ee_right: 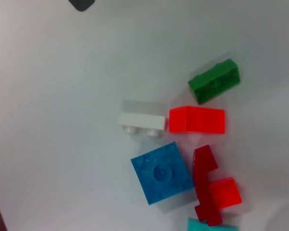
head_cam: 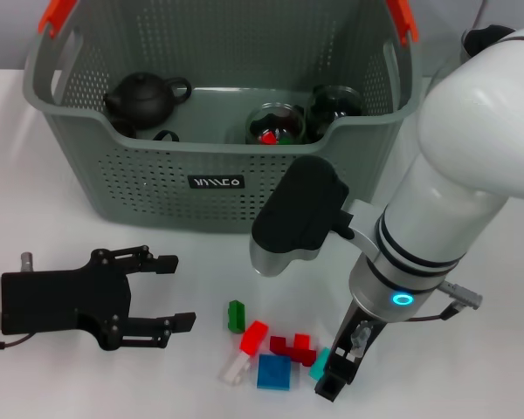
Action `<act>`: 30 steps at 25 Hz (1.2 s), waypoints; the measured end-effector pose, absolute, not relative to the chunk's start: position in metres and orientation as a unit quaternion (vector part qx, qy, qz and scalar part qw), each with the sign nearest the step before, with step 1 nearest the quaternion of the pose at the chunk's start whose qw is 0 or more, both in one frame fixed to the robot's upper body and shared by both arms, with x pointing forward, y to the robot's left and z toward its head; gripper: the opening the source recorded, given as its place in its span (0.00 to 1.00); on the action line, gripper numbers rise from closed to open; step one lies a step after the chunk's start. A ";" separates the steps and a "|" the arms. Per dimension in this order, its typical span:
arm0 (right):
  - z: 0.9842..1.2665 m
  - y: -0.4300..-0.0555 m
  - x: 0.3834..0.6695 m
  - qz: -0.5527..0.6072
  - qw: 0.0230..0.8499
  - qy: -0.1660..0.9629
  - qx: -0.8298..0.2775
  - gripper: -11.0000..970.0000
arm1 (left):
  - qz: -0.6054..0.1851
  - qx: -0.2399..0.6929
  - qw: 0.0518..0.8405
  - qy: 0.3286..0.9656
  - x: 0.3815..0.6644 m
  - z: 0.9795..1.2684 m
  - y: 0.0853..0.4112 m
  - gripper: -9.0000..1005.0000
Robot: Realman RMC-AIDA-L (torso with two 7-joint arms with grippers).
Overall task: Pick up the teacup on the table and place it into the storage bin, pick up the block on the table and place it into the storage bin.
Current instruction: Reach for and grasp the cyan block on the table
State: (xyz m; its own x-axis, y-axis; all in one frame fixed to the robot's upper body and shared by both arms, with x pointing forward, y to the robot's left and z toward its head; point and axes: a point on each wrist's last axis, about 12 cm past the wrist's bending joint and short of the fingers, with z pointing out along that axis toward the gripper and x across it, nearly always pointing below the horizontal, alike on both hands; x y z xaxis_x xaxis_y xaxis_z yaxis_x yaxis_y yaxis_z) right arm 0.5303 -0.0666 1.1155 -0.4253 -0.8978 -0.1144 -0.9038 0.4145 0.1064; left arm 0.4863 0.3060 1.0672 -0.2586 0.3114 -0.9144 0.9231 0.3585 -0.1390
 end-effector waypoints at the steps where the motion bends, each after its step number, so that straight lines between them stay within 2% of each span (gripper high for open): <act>1: 1.115 -0.066 0.530 0.075 0.021 0.840 -0.537 0.97 | -0.361 0.437 0.424 0.707 0.486 1.067 0.306 0.83; 2: 1.115 -0.065 0.530 0.074 0.021 0.839 -0.538 0.97 | -0.360 0.438 0.424 0.706 0.486 1.067 0.306 0.83; 7: 1.114 -0.063 0.529 0.071 0.022 0.838 -0.541 0.81 | -0.357 0.439 0.426 0.706 0.487 1.066 0.306 0.83; 21: 1.108 -0.057 0.526 0.059 0.025 0.833 -0.550 0.77 | -0.356 0.438 0.426 0.707 0.486 1.065 0.307 0.83; 30: 1.108 -0.058 0.526 0.057 0.020 0.834 -0.548 0.68 | -0.356 0.438 0.426 0.707 0.486 1.065 0.307 0.83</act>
